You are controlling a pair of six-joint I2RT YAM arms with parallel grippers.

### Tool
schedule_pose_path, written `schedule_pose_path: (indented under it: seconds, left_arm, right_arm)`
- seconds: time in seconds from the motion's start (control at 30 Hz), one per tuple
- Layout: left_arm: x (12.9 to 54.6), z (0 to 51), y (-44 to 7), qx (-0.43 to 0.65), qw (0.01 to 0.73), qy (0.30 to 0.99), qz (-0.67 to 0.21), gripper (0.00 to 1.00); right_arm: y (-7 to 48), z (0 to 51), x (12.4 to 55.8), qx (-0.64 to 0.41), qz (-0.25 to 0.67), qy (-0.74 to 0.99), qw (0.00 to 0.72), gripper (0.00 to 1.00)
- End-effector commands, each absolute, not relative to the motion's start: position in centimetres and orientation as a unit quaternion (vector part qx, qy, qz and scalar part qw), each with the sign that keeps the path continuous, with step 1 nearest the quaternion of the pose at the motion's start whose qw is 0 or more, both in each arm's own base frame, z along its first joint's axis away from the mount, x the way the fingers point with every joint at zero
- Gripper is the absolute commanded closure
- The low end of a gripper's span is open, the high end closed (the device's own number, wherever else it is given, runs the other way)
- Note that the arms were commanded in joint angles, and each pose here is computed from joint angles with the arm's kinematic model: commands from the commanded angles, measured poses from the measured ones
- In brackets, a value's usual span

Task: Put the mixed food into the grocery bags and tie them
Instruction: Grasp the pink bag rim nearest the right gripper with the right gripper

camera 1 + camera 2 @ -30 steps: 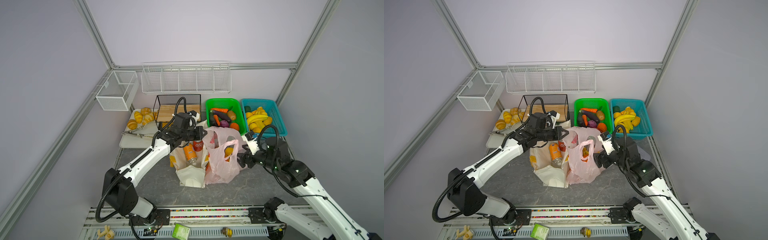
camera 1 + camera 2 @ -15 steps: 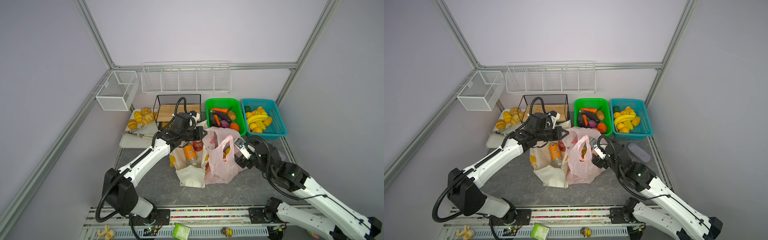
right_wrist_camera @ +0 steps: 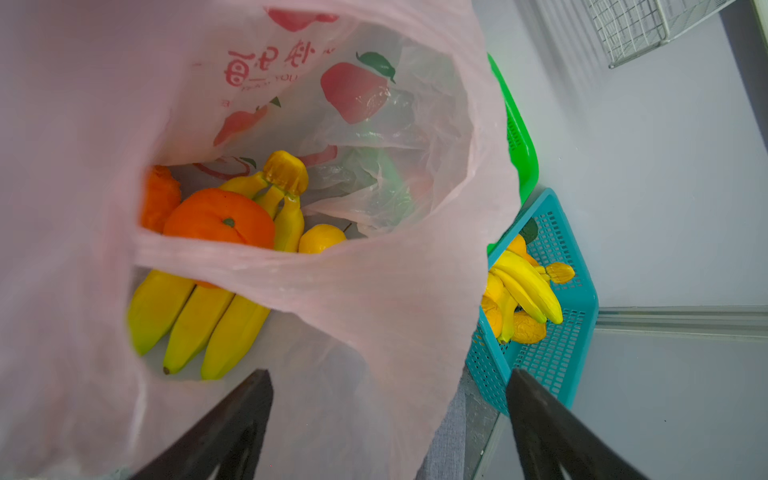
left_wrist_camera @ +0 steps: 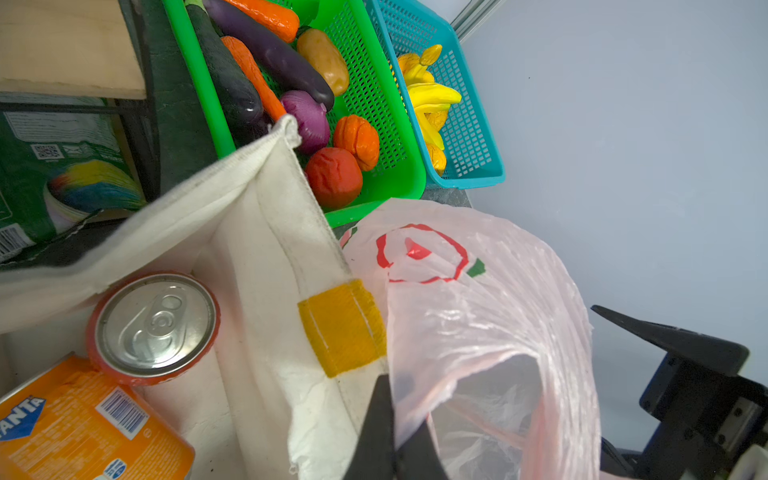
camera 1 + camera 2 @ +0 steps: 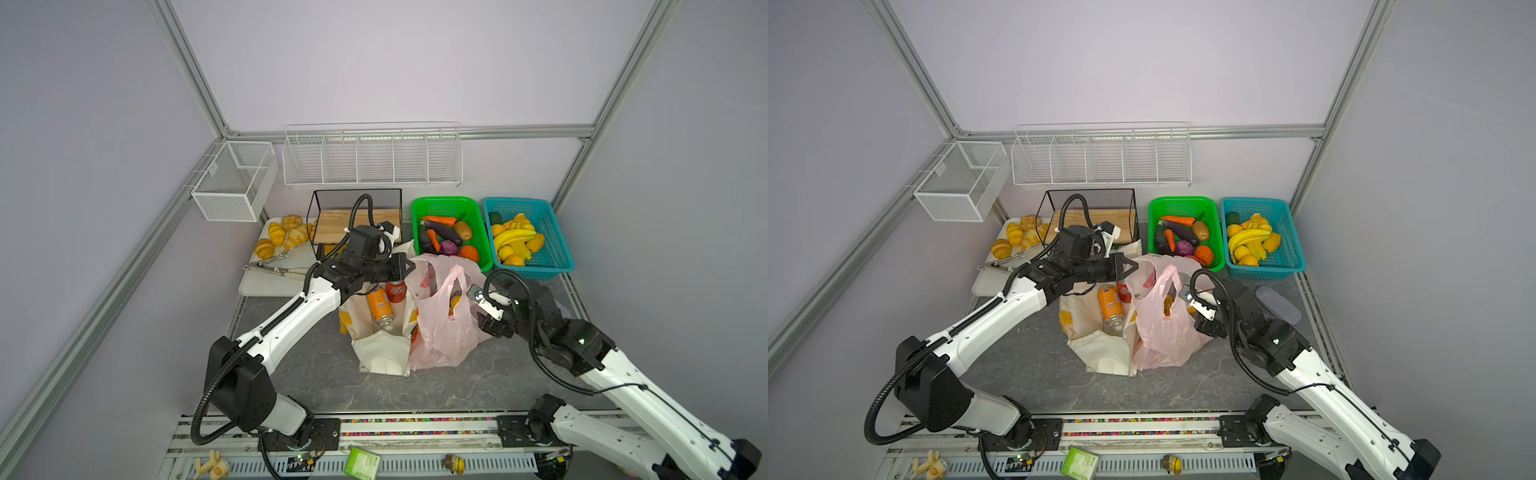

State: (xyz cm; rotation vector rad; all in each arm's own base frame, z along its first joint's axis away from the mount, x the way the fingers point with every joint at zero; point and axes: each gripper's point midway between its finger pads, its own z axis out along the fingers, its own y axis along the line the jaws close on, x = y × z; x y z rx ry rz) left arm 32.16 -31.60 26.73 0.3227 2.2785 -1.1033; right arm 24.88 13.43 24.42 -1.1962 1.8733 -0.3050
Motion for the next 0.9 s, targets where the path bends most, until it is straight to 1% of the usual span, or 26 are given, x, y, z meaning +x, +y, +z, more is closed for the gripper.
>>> schedule_pose_path:
  seconds: [0.0, 0.1, 0.17, 0.2, 0.4, 0.43, 0.47, 0.6, 0.7, 0.8, 0.87]
  left_arm:
    - [31.8, 28.1, -31.8, 0.129, 0.3, 0.844, -0.426, 1.0]
    - [31.7, 27.9, -31.9, 0.128, 0.295, 0.845, -0.428, 1.0]
    - [31.7, 27.8, -31.8, 0.128, 0.296, 0.845, -0.426, 1.0]
    - [31.7, 27.8, -31.8, 0.128, 0.296, 0.845, -0.426, 1.0]
    - [31.8, 27.9, -31.7, 0.128, 0.3, 0.846, -0.422, 1.0]
    - [31.8, 27.8, -31.8, 0.128, 0.299, 0.846, -0.422, 1.0]
    - [31.9, 27.8, -31.7, 0.128, 0.299, 0.846, -0.422, 1.0]
    - [32.0, 27.6, -31.7, 0.126, 0.297, 0.849, -0.418, 1.0]
    - [32.1, 27.6, -31.6, 0.125, 0.301, 0.85, -0.413, 1.0]
    - [32.3, 28.0, -31.4, 0.124, 0.307, 0.85, -0.41, 1.0]
    - [32.3, 28.2, -31.2, 0.127, 0.311, 0.851, -0.403, 0.91]
  right_arm:
    - [14.5, 24.6, 26.0, -0.488, -0.116, 0.743, 0.443, 0.1]
    - [16.5, 25.3, 27.7, -0.479, -0.098, 0.724, 0.486, 0.09]
    - [18.2, 25.8, 28.4, -0.492, -0.084, 0.696, 0.516, 0.09]
    - [18.8, 25.1, 28.5, -0.5, -0.076, 0.687, 0.521, 0.08]
    - [20.9, 27.4, 28.6, -0.493, -0.016, 0.641, 0.588, 0.01]
    - [21.0, 27.7, 28.6, -0.488, -0.005, 0.637, 0.596, 0.01]
    - [21.2, 28.1, 28.6, -0.483, 0.007, 0.633, 0.605, 0.04]
    - [21.7, 29.9, 28.6, -0.449, 0.064, 0.615, 0.645, 0.21]
    - [22.0, 30.9, 28.7, -0.42, 0.118, 0.614, 0.658, 0.4]
    - [21.9, 30.4, 29.3, -0.39, 0.159, 0.643, 0.64, 0.58]
    - [21.3, 30.1, 29.8, -0.357, 0.171, 0.671, 0.628, 0.64]
